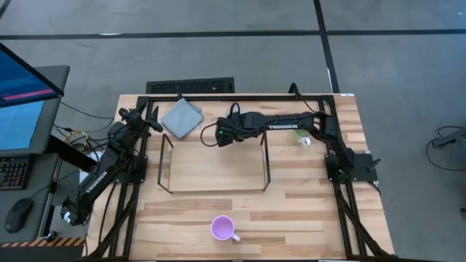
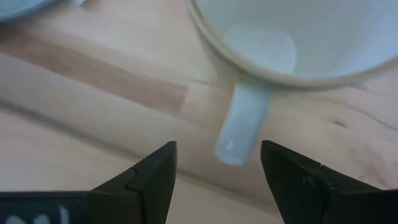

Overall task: Stack small to large cups/mugs on shelf
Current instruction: Put the light green mug on the shelf

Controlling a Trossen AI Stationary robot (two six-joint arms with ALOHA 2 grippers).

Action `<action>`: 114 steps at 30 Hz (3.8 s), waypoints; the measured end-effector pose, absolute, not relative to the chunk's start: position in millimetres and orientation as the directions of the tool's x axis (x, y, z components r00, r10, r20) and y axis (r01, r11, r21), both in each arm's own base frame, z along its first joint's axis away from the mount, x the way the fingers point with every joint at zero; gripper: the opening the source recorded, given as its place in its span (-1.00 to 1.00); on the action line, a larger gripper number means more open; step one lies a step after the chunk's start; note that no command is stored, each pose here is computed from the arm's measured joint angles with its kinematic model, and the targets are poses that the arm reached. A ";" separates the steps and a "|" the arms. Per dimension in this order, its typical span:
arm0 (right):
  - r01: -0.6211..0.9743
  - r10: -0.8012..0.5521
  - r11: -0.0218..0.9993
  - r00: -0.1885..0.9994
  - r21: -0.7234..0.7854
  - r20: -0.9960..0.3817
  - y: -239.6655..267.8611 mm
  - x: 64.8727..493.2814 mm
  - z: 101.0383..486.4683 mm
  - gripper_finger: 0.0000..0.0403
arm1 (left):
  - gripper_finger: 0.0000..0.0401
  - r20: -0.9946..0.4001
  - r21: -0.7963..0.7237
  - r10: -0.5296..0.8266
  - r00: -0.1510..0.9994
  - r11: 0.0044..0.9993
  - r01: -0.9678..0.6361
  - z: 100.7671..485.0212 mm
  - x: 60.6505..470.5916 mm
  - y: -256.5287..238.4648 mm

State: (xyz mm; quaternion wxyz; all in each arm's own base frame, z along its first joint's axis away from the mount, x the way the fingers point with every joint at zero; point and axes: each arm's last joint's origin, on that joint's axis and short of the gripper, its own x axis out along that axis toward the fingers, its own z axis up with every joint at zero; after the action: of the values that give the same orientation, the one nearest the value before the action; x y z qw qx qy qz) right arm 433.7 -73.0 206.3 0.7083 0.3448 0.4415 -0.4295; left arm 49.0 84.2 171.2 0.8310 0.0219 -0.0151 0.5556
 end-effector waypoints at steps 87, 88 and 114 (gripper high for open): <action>0.919 -0.376 0.382 0.247 0.094 -0.893 -76.8 435.3 207.9 -0.47 | 0.27 0.048 -0.103 0.923 0.382 0.385 -0.917 171.2 49.0 84.2; 0.919 -0.377 0.384 0.247 0.092 -0.893 -76.8 435.3 207.9 -0.49 | 0.27 0.049 -0.104 0.923 0.382 0.385 -0.917 171.3 49.0 84.1; 0.864 -0.375 0.503 0.252 0.033 -0.892 -76.8 435.7 208.2 -0.60 | 0.27 0.048 -0.103 0.923 0.382 0.385 -0.917 171.3 49.0 84.1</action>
State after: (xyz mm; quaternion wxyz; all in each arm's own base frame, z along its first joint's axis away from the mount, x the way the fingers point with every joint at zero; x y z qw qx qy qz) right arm 435.7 -76.8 208.2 0.7426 0.2733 0.4473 -0.4168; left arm 49.0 84.1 171.3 0.8308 -0.0297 -0.0489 0.5537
